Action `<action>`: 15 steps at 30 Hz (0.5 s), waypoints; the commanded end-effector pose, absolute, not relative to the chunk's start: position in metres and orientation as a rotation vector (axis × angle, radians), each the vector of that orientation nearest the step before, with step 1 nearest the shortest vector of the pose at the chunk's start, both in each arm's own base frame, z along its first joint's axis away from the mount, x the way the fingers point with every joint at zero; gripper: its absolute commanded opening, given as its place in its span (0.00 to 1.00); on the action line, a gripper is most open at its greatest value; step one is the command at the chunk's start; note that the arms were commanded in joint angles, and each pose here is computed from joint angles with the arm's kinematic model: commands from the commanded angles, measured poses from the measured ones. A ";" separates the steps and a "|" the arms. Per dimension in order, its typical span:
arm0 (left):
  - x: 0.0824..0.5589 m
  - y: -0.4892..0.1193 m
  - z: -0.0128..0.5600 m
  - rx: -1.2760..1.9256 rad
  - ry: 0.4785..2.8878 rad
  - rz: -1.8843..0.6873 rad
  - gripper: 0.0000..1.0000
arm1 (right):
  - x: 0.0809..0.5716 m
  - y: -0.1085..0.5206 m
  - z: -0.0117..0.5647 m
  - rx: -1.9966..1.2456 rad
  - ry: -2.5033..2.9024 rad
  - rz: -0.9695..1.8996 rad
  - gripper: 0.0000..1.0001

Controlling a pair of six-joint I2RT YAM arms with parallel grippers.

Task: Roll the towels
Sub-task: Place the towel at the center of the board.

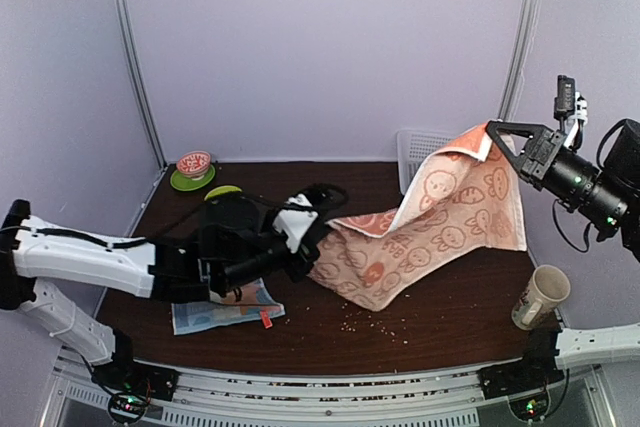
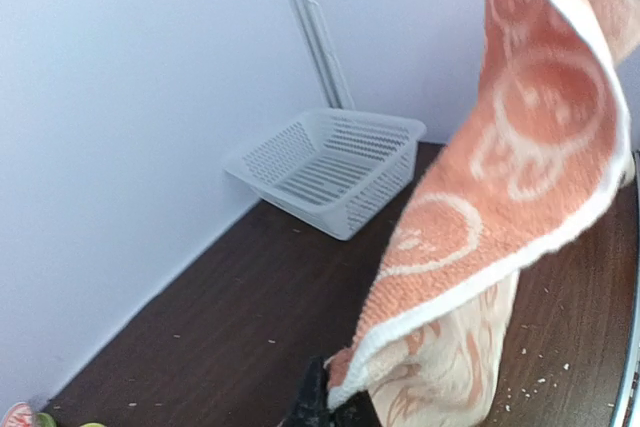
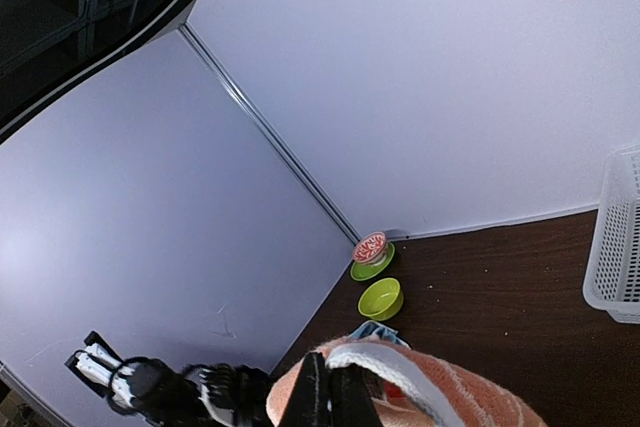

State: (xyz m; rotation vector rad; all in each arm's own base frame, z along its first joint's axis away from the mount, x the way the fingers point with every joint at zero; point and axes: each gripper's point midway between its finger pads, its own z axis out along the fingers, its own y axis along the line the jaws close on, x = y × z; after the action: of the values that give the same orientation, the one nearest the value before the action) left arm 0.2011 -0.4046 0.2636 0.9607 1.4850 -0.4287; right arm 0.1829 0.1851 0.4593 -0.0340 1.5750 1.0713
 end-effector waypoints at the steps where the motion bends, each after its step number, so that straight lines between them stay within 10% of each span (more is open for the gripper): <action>1: 0.207 -0.339 0.313 0.953 1.514 -0.194 0.00 | 0.197 0.206 0.450 -0.078 1.586 1.020 0.00; 15: 0.192 -0.360 0.163 0.957 1.785 -0.315 0.00 | 0.250 0.166 0.191 0.117 2.090 0.540 0.00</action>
State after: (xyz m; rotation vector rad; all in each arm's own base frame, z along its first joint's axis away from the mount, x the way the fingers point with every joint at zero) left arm 0.1951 -0.3423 0.1757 1.0341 1.7502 -0.2205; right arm 0.2436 0.1928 0.2280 -0.0222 2.0267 0.6193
